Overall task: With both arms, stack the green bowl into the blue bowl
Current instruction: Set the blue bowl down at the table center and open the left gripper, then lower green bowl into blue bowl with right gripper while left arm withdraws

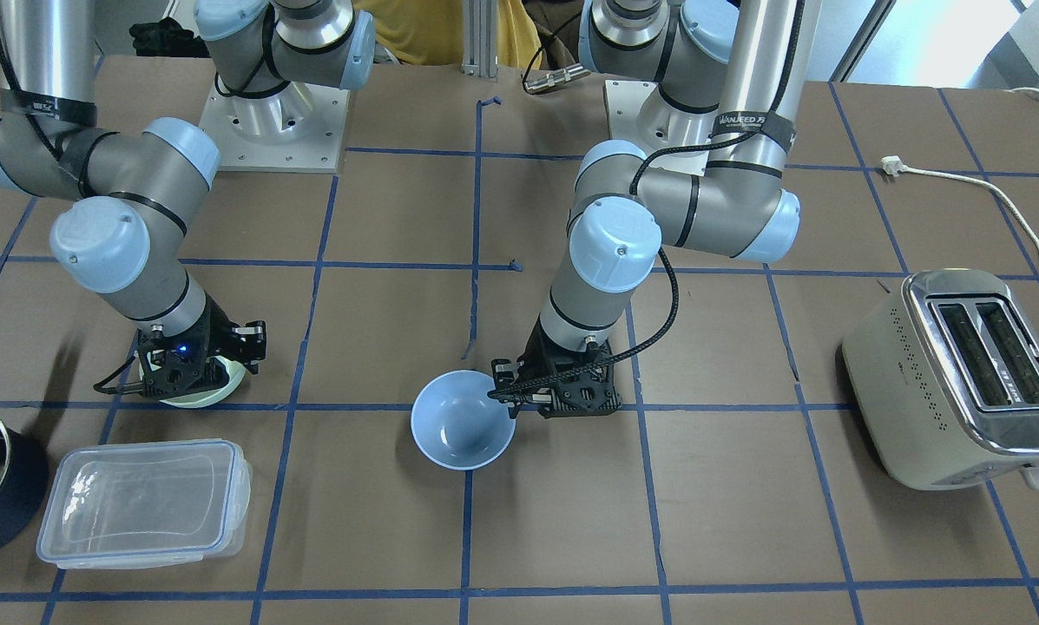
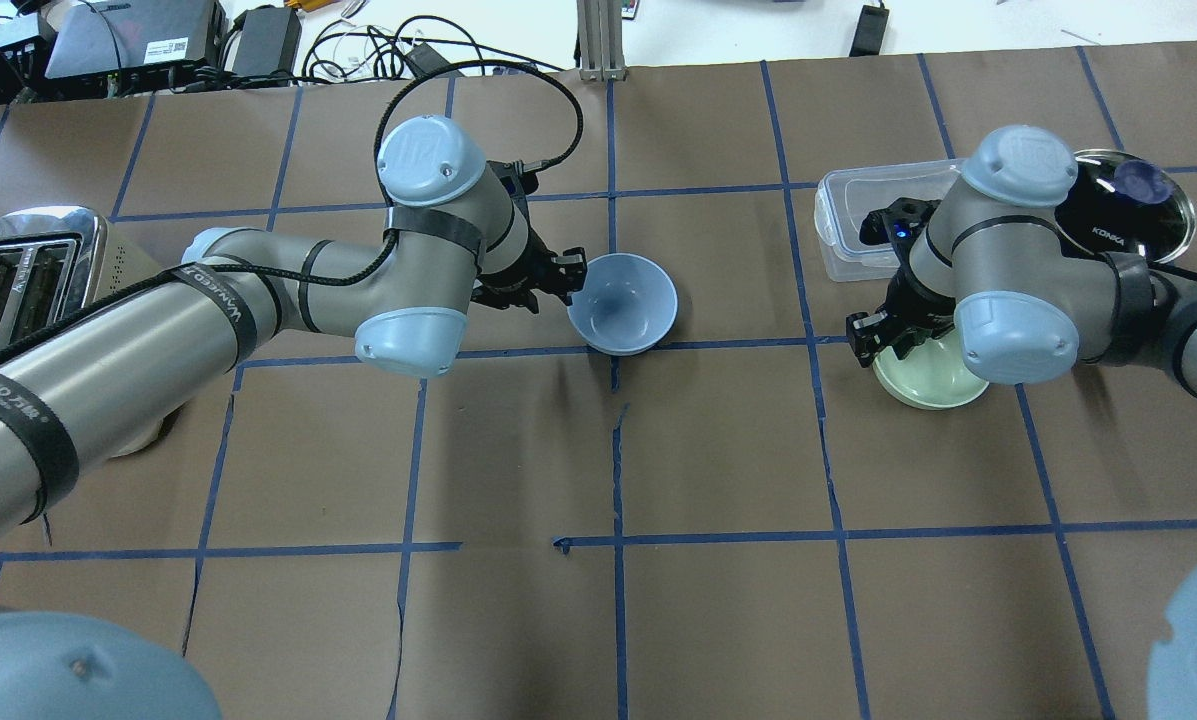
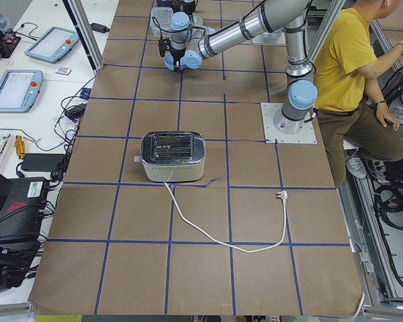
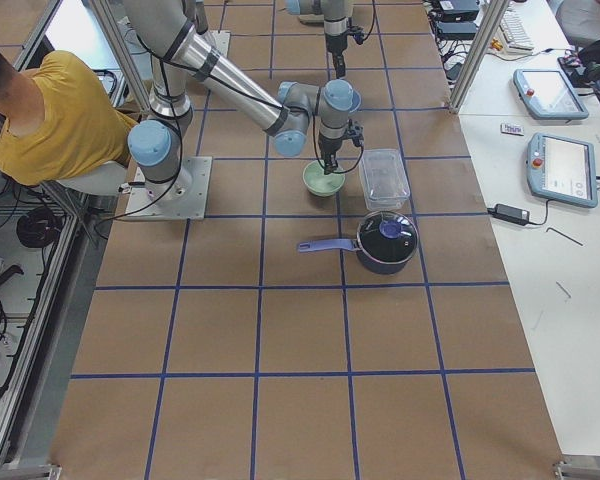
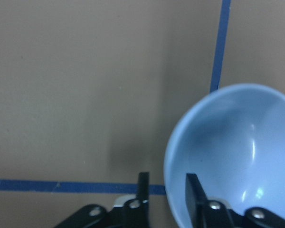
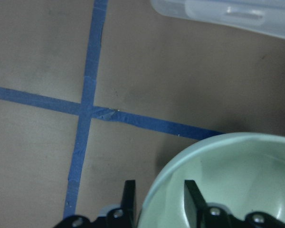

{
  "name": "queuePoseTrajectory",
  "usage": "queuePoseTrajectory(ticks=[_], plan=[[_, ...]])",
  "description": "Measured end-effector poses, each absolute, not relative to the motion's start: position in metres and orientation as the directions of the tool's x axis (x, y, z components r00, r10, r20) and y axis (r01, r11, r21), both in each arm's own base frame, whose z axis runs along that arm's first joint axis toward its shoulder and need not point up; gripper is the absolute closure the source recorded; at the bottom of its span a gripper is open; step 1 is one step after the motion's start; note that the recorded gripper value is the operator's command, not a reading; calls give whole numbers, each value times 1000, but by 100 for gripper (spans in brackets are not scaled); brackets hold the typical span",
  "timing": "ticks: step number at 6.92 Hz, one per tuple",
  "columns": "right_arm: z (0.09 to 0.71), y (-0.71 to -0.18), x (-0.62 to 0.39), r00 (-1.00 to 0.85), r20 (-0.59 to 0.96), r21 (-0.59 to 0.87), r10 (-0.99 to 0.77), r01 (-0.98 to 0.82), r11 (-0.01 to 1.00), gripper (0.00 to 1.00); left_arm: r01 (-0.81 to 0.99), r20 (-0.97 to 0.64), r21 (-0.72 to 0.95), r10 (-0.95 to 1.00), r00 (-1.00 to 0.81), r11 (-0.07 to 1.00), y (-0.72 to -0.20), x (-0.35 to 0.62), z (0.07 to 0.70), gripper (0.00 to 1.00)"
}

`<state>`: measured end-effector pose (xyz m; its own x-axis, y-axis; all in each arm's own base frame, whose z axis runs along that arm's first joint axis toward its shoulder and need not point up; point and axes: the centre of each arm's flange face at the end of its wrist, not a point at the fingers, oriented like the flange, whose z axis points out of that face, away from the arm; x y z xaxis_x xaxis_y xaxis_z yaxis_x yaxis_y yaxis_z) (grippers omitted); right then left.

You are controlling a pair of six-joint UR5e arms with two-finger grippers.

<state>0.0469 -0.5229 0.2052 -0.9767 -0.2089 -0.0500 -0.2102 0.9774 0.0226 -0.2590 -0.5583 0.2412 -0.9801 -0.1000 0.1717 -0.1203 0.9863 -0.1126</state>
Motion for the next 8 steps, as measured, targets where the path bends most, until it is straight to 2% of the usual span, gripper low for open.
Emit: queuePoseTrajectory(ticks=[2, 4, 6, 8], plan=[[215, -524, 49, -976, -47, 3, -211, -211, 977, 100, -85, 133, -110, -70, -989, 990, -565, -236, 292, 0], [256, -531, 82, -975, -13, -68, -223, -221, 973, 100, 0, 38, -78, 3, -999, 997, -565, -210, 377, 0], [306, -543, 155, -983, -9, -121, -186, -183, 976, 100, 35, 9, -43, 36, -999, 998, -551, -173, 440, 0], [329, -551, 235, -994, -19, -149, -111, -107, 983, 100, 21, 10, -48, 21, -1000, 999, -529, -153, 475, 0]])
